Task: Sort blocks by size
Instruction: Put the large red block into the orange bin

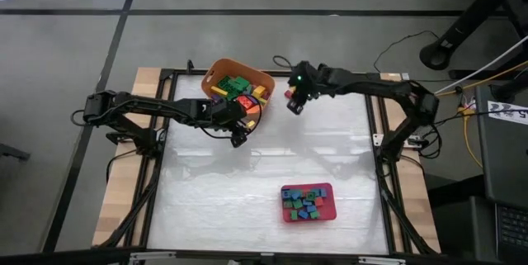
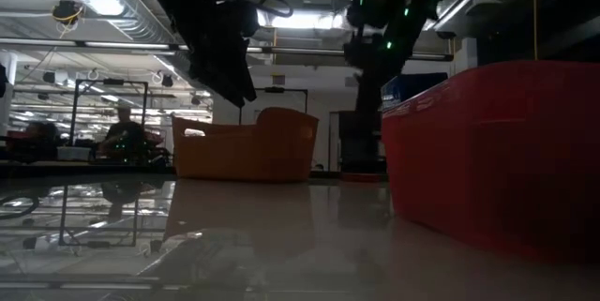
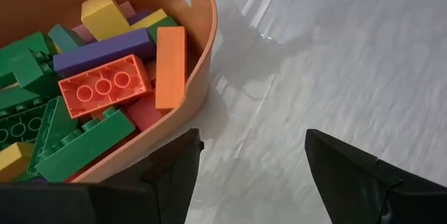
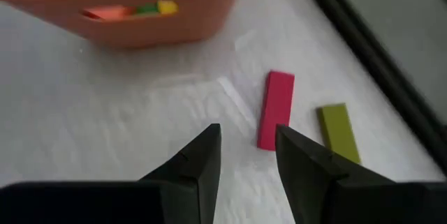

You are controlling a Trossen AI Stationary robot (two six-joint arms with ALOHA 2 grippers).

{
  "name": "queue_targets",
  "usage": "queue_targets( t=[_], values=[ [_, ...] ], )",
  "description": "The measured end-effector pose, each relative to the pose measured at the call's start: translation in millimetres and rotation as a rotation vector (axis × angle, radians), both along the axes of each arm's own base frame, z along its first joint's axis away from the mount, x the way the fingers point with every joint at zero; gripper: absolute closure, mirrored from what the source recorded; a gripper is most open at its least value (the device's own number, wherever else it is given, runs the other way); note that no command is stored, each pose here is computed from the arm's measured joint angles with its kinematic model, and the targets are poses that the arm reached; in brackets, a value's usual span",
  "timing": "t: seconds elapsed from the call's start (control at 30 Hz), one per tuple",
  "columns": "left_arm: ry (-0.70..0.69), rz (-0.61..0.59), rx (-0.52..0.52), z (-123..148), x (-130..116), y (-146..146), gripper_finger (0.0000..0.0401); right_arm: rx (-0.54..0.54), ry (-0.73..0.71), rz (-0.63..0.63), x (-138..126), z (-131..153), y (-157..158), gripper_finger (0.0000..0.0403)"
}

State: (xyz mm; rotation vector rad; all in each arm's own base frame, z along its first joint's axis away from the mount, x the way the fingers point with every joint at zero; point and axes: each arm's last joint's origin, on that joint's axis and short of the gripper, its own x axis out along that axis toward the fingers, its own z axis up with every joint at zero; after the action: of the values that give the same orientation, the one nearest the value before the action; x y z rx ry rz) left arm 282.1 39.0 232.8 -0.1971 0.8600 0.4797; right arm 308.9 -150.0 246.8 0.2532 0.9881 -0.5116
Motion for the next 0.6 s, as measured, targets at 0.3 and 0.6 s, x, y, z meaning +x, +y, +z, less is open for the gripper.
queue_targets(
  t=[0.3, 0.6],
  values=[
    [0.000, -0.002, 0.002, 0.0, 0.1, 0.0, 0.0157, 0.054, 0.073, -0.080, 6.2, -52.9, -38.0, 0.0267],
    [0.000, -0.002, 0.002, 0.0, 0.1, 0.0, 0.0157, 0.061, 0.168, -0.066, 14.9, -90.8, -43.0, 0.0267]
  ],
)
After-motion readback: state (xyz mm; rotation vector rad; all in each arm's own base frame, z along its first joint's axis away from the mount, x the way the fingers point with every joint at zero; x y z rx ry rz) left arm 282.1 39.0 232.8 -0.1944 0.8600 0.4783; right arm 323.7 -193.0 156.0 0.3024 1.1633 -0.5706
